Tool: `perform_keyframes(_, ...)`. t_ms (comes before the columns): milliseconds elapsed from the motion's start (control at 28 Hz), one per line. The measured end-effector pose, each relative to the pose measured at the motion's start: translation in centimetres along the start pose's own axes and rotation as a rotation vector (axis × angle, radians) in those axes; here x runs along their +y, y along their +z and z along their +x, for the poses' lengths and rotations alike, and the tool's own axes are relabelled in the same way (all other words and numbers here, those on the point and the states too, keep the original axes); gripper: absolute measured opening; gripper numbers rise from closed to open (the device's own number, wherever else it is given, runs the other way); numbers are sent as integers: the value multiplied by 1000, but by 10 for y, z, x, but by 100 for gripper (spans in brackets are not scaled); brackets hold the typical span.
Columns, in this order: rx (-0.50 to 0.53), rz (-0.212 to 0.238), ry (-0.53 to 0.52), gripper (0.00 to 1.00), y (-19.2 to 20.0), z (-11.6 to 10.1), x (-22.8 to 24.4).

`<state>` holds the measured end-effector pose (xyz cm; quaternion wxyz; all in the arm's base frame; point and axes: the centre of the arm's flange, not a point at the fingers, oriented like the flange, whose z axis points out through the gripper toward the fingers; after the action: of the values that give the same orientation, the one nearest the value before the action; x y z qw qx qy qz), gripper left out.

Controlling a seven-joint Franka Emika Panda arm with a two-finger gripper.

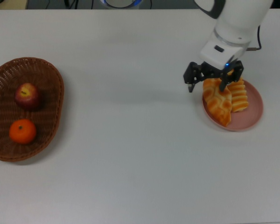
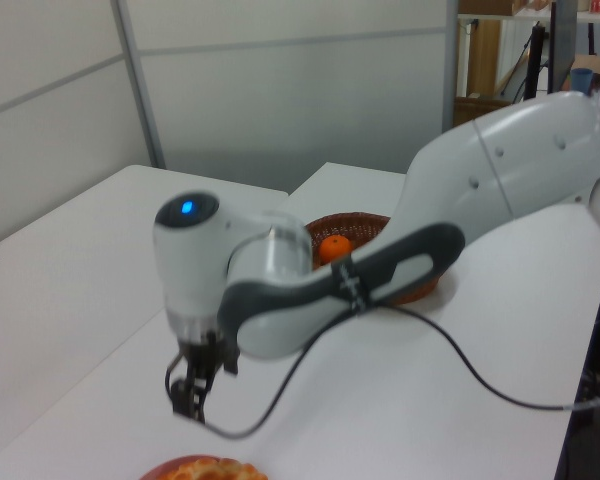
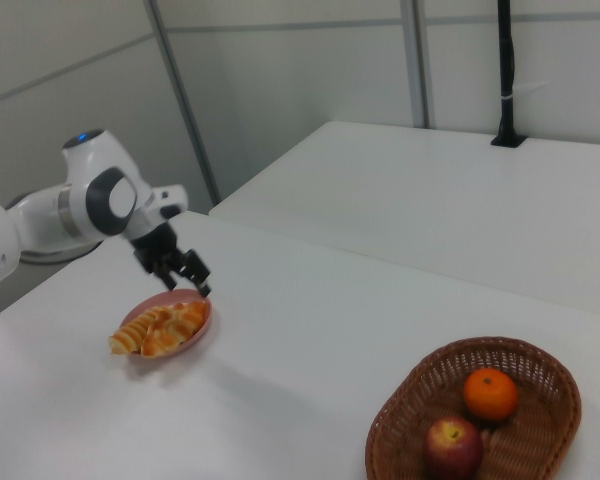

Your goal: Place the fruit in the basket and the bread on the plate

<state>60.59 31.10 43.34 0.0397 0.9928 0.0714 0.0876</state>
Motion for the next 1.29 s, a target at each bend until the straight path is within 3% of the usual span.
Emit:
perform_keyframes(143,0,-20,76,100,-26,10,51)
perform_keyframes(357,-53,-54,183,100,-56,7,120)
perform_keyframes(571,-128,-34,255,100,-86,-6,179)
perform_keyframes(786,-197,-23,254,100,-112,-29,205)
perform_keyframes(964,-222,-30,247,100,-110,-43,214)
perform_keyframes(1107,-245,3,270,100,-102,-46,245)
perform_keyframes(1286,-253,89,304,100,-99,-50,293)
